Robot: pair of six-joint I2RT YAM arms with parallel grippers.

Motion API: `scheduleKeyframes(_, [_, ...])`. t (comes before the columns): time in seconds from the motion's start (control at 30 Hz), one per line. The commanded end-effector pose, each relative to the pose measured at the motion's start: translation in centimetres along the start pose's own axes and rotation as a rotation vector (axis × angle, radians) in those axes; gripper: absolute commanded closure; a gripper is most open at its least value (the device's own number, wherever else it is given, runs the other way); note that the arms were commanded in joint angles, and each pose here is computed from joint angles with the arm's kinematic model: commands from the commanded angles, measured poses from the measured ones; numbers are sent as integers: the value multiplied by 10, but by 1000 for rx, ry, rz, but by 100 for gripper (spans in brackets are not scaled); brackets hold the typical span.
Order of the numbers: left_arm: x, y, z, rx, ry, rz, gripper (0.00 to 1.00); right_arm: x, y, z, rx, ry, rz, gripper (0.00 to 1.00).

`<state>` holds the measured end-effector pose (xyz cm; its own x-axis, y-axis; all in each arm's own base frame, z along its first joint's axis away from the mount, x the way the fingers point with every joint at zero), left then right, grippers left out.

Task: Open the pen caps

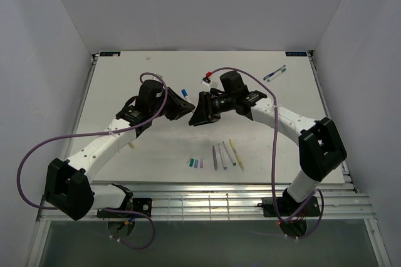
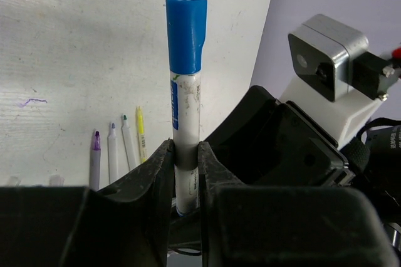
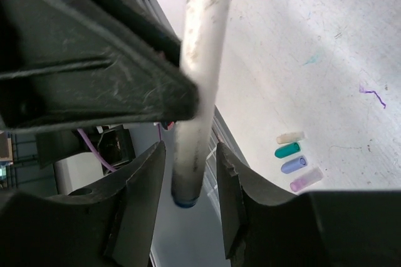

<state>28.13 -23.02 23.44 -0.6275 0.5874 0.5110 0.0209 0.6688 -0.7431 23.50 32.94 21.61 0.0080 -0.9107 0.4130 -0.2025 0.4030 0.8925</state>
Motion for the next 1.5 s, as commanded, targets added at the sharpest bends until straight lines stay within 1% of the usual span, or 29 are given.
scheduleKeyframes(0.0, [11,-12,0,-15,-16,41,100,-5,7,-12,35,-39,-14,56])
scheduleKeyframes(0.2, [11,-11,0,-17,-11,30,100,-1,7,-14,46,-76,4,54])
scheduleKeyframes(0.33, [11,-8,4,-6,-3,34,100,0,9,-20,46,-103,16,56])
scheduleKeyframes(0.37, [13,-8,5,-7,-3,35,100,0,9,-21,47,-104,15,60])
scheduleKeyframes(0.4, [12,-7,6,-8,-3,35,100,0,10,-21,48,-104,13,68])
scheduleKeyframes(0.43, [13,-8,6,-9,-5,38,100,0,9,-21,43,-100,14,87])
scheduleKeyframes(0.47, [13,-7,6,-12,-4,39,100,0,9,-20,41,-97,14,92])
scheduleKeyframes(0.57, [13,-9,5,-27,-1,42,99,1,7,-16,40,-86,12,92])
scheduleKeyframes(0.6, [13,-7,6,-27,0,33,87,2,8,-14,39,-80,8,92])
scheduleKeyframes(0.63, [13,-6,5,-27,-4,24,60,4,7,-9,35,-73,9,92])
scheduleKeyframes(0.67, [13,-5,2,-28,-22,8,48,5,7,-8,31,-69,11,92])
scheduleKeyframes(0.7, [14,-3,1,-38,-30,-8,40,8,9,-4,30,-60,5,92])
scheduleKeyframes(0.77, [16,-6,-10,-58,-68,-17,29,11,6,4,11,-44,18,92])
scheduleKeyframes(0.9, [13,-3,-24,-87,-86,-46,29,21,11,17,7,-31,5,92])
scheduleKeyframes(1.07, [8,-1,-33,-93,-100,-64,34,27,13,26,-1,-13,-7,92])
scheduleKeyframes(1.17, [6,-4,-35,-97,-99,-42,39,28,13,30,-3,1,-16,92])
scheduleKeyframes(1.2, [2,-3,-34,-96,-92,-38,42,28,15,30,0,5,-24,92])
scheduleKeyframes(1.3, [-2,-3,-31,-93,-67,-24,46,28,16,30,2,14,-35,92])
scheduleKeyframes(1.33, [-2,-4,-30,-93,-64,-18,49,28,17,30,1,15,-38,92])
scheduleKeyframes(1.4, [-1,-5,-30,-93,-70,-9,51,27,17,30,4,19,-43,92])
scheduleKeyframes(1.47, [-2,-5,-30,-95,-65,-6,56,26,18,29,3,28,-49,92])
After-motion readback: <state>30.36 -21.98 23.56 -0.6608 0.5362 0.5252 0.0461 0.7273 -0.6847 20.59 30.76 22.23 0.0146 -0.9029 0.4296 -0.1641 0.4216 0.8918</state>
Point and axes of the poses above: each gripper's point midway between its finger pads, its own x axis back along the fingers, its own y axis along the line the jaws close on, z = x × y, the point moved 4 cm from there along x, back along the fingers, and after that the axes turned 14 degrees about -x, right-handed, at the moved point
